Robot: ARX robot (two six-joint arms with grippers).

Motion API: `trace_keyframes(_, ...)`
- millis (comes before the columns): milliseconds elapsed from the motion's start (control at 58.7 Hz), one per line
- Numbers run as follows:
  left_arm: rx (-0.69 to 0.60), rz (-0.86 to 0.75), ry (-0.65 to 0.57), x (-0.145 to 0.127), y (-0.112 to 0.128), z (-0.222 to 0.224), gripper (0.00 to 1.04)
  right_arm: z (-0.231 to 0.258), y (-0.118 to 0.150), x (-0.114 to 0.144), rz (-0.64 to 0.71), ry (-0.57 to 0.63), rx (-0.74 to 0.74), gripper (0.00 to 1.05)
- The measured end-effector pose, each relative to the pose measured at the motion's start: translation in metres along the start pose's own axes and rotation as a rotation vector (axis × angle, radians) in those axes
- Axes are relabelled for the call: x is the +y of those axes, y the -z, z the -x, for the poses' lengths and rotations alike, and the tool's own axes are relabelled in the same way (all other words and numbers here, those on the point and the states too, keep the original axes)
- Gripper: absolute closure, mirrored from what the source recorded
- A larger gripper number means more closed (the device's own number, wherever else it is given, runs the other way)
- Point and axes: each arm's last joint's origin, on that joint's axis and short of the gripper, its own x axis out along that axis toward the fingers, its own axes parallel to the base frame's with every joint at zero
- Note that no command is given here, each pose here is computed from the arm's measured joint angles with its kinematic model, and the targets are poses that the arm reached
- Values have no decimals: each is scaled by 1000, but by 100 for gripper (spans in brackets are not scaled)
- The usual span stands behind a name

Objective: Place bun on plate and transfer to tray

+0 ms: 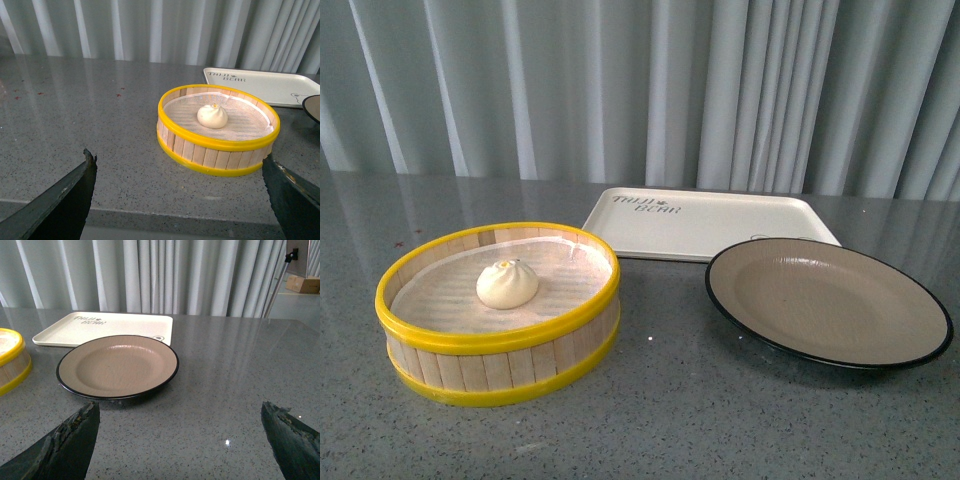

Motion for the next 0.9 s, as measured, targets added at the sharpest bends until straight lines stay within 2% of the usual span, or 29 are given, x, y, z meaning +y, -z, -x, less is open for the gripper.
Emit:
trace_keyframes(102, 9, 8, -5, 0, 0, 0, 7, 0, 0, 0, 0, 0, 0, 8)
trace_keyframes(136, 62, 63, -50, 1, 3, -2, 7, 0, 0, 0, 0, 0, 0, 8)
trace_keyframes(221, 102, 202, -62, 1, 2, -12, 7, 0, 0, 0, 0, 0, 0, 8)
trace_keyframes(307, 72, 296, -3, -1, -8, -30, 7, 0, 0, 0, 0, 0, 0, 8)
trace_keyframes(392, 18, 304, 80, -5, -25, -53, 7, 0, 0, 0, 0, 0, 0, 8)
trace_keyframes(494, -27, 259, 191, -14, -40, -93, 7, 0, 0, 0, 0, 0, 0, 8)
trace_keyframes(528, -5, 230, 222, -18, -39, -113, 7, 0, 0, 0, 0, 0, 0, 8)
trace_keyframes(664, 82, 125, 248, -29, -28, -167, 7, 0, 0, 0, 0, 0, 0, 8)
trace_keyframes(903, 128, -147, 311, -52, -35, -228, 7, 0, 0, 0, 0, 0, 0, 8)
